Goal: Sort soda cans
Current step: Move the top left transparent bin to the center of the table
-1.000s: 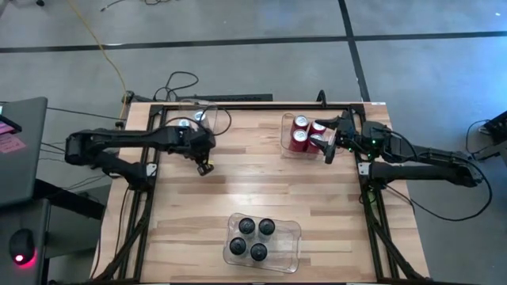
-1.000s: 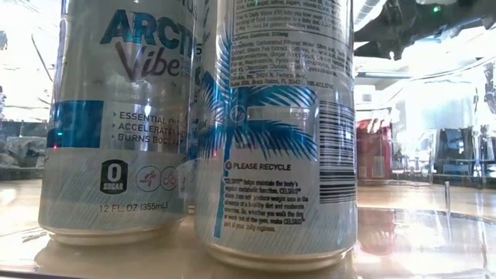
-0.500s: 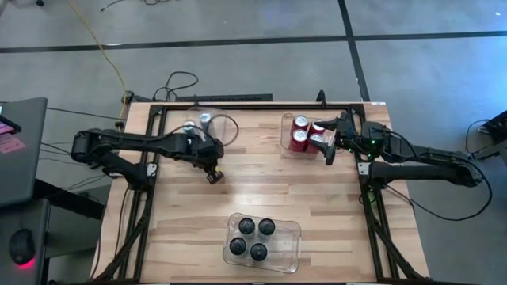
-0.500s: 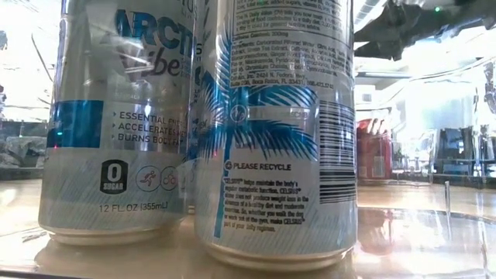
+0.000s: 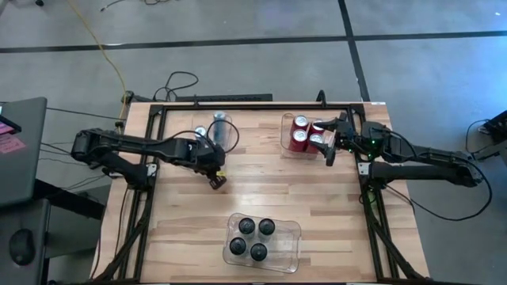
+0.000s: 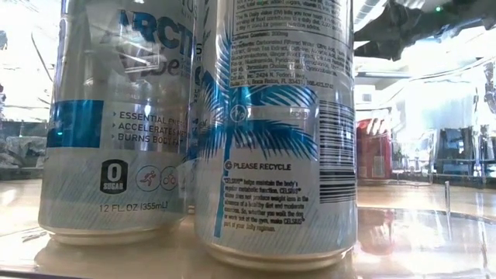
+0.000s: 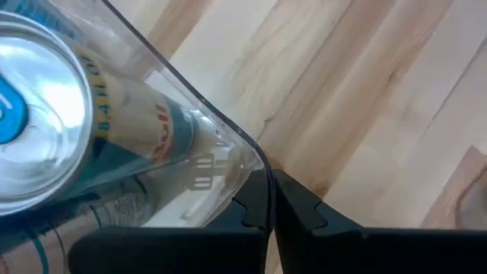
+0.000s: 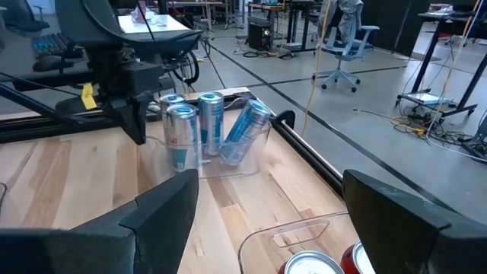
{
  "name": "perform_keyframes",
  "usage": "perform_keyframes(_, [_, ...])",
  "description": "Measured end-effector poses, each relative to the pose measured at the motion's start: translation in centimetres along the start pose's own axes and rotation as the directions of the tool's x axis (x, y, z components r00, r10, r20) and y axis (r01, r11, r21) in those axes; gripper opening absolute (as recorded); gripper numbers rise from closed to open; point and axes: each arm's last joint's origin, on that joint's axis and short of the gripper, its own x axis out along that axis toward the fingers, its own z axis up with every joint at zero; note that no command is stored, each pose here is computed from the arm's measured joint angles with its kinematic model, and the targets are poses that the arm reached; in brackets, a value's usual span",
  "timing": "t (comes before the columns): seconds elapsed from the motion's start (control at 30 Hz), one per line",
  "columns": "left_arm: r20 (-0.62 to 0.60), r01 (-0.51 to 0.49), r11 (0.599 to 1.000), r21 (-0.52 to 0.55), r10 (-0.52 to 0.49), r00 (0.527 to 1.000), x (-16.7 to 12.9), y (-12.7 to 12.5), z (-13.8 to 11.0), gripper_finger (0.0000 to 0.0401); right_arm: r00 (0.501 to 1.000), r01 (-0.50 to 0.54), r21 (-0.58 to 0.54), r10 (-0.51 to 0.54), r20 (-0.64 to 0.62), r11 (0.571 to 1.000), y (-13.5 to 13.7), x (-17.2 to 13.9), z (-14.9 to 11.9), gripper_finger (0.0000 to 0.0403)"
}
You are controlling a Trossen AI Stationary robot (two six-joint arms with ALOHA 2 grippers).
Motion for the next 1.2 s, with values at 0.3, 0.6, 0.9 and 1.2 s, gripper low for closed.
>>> perform_keyframes(0.3, [0.066, 0.089, 0.994, -0.057, -0.085, 0.994, -0.4, -2.2, -0.4, 0.0001, 1.000, 0.000, 0.000, 0.000, 0.000, 1.000, 0.0, 0.0, 0.0, 0.0342])
perform_keyframes(0.6, [0.096, 0.136, 0.986, -0.095, -0.126, 0.987, -0.9, -3.9, -1.2, 0.0001, 1.000, 0.000, -0.001, 0.000, 0.000, 1.000, 0.0, 0.0, 0.0, 0.0342])
perform_keyframes(0.9, [0.011, 0.100, 0.993, -0.068, -0.099, 0.995, 1.9, -6.1, -2.0, 0.0001, 1.000, -0.025, -0.006, 0.025, 0.000, 1.000, 0.1, 0.0, 0.0, 0.0342])
perform_keyframes(1.2, [-0.013, 0.096, 0.993, -0.065, -0.097, 0.995, 2.7, -8.6, -0.8, 0.0008, 1.000, -0.026, -0.008, 0.026, -0.001, 1.000, 0.1, 0.0, 0.0, 0.0342])
